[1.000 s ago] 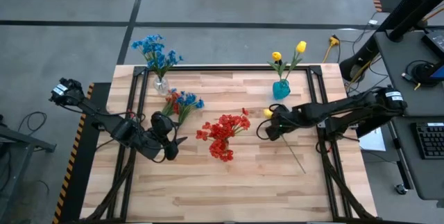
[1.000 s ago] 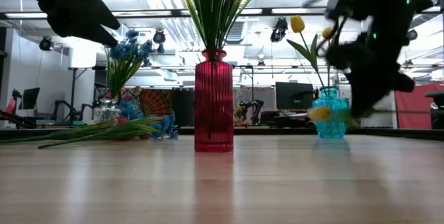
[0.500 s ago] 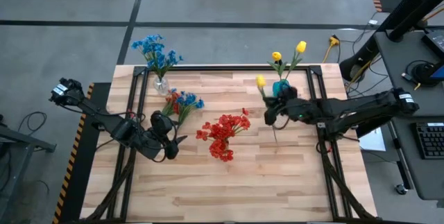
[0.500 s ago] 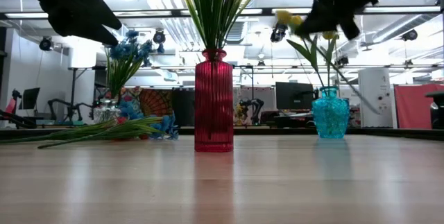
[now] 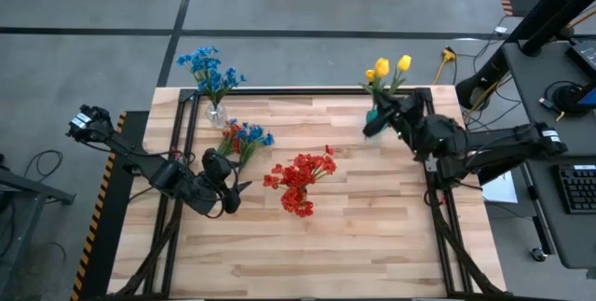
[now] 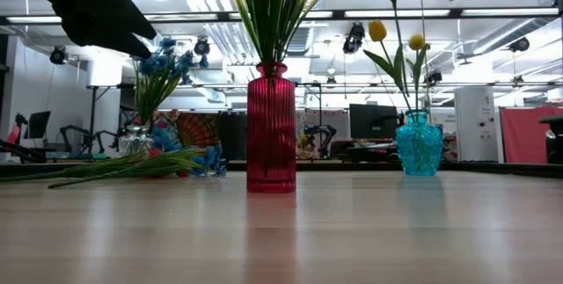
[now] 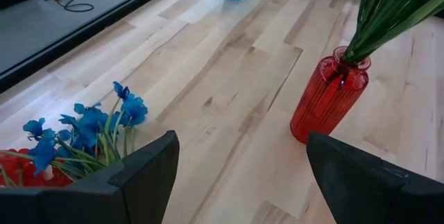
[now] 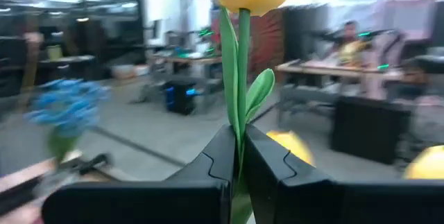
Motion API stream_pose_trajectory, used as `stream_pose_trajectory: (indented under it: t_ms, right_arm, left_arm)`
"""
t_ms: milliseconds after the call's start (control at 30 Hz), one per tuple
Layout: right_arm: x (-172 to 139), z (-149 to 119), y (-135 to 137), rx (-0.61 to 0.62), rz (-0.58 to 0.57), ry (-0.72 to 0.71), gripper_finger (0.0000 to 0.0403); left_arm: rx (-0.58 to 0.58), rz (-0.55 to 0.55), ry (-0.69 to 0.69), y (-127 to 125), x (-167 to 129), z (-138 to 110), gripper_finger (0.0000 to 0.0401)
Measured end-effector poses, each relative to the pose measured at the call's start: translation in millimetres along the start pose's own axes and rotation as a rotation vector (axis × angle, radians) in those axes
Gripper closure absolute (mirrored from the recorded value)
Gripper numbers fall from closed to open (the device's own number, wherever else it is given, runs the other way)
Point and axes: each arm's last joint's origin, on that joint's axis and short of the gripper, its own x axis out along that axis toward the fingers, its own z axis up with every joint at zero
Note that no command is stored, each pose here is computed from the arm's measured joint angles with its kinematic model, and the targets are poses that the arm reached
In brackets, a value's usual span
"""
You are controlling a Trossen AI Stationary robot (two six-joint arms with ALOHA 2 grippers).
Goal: Sort flowers into vase by color
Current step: Put the yellow tulip into the blue vase
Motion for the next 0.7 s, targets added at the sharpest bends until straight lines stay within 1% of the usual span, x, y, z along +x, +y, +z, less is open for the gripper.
stream_pose_trajectory:
  t_ms: [133, 333, 500, 633, 700]
  right_arm:
    - [7, 3, -11, -0.051, -0.110, -0.014, 0.0385]
    - [22, 8, -30, -0.075, -0.236, -0.048, 0.0385]
    - [34, 11, -43, -0.066, -0.245, -0.104, 0.0385]
    - [42, 6, -52, -0.093, -0.289, -0.091, 0.0385]
    - [43, 0, -53, -0.107, -0.286, -0.083, 0.0385]
  left_arm:
    - [0.002, 0.001, 0.001, 0, 0, 0, 0.0104]
    - [0.007, 0.000, 0.000, 0, 0, 0, 0.0104]
    - [0.011, 0.000, 0.000, 0, 0, 0, 0.0104]
    - [0.011, 0.000, 0.000, 0, 0, 0, 0.0104]
    - [0.011, 0.000, 0.000, 0, 0, 0, 0.0104]
